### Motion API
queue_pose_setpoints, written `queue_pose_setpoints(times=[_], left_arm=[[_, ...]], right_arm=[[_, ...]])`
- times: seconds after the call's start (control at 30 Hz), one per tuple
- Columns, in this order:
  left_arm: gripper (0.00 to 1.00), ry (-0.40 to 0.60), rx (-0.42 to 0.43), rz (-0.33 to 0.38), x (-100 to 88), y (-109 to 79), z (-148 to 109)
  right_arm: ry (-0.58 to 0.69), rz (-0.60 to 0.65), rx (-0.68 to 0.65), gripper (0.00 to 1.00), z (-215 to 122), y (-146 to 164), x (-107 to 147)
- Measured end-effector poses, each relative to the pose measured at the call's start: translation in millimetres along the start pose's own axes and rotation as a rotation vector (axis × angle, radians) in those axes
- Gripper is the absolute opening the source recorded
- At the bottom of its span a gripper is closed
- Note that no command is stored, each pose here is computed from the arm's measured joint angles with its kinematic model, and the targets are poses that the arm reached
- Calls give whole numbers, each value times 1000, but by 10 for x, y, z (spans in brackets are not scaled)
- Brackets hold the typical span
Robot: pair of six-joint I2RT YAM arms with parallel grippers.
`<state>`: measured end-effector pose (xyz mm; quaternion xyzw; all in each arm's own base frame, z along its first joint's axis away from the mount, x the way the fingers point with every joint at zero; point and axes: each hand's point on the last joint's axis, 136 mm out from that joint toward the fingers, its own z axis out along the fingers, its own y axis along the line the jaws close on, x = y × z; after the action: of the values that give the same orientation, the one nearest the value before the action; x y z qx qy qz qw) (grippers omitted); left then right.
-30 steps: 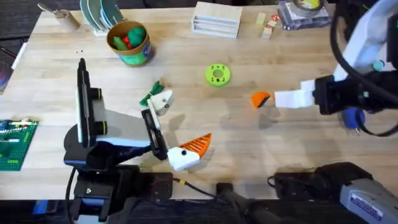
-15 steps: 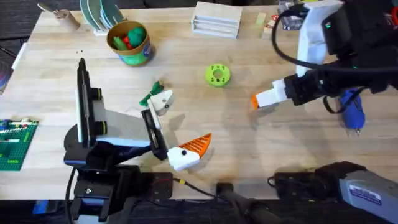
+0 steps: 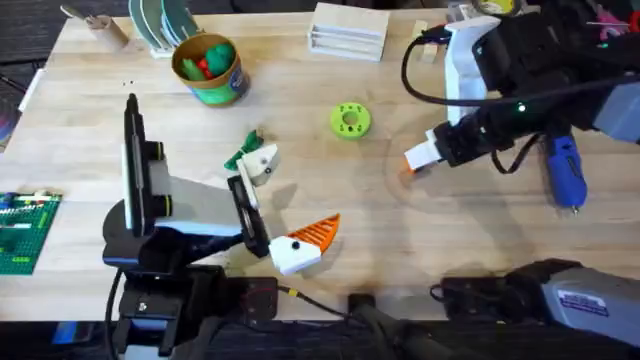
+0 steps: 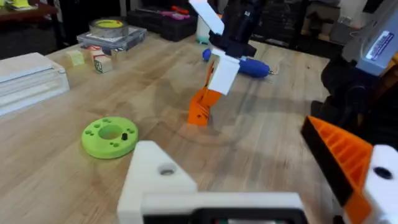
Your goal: Pick up the gripper from the table and insert it into the empty holder that is missing its gripper. Then pick up a screw, insert it into the mounting hole, and use the screwdriver to tighten it. Finally, clean up the table by picking up the vegetable and placing it into the bucket.
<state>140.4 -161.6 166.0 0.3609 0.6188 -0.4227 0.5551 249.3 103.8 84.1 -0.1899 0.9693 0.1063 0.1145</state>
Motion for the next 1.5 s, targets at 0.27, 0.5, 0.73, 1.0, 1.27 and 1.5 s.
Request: queue_pose_setpoints(times=[0.27,0.5,0.73,1.0,1.27,1.5], left_arm=[[993,0,0,0,0,0,0],[993,11,-1,-25,40,2,0],[993,23,16,-52,77,-27,-1],[992,23,18,-52,77,-30,-1],[993,23,18,-52,77,-30,-1],[992,23,18,-52,77,-30,-1]], right_arm=[[-2,-1,3,404,0,-5,-6],[0,0,3,106,-10,-4,-4],[9,1,3,21,-163,25,-7],[-134,-26,27,16,-797,118,-140],[-442,-71,102,13,-1666,210,-74],[-674,-18,96,11,-2225,349,372]])
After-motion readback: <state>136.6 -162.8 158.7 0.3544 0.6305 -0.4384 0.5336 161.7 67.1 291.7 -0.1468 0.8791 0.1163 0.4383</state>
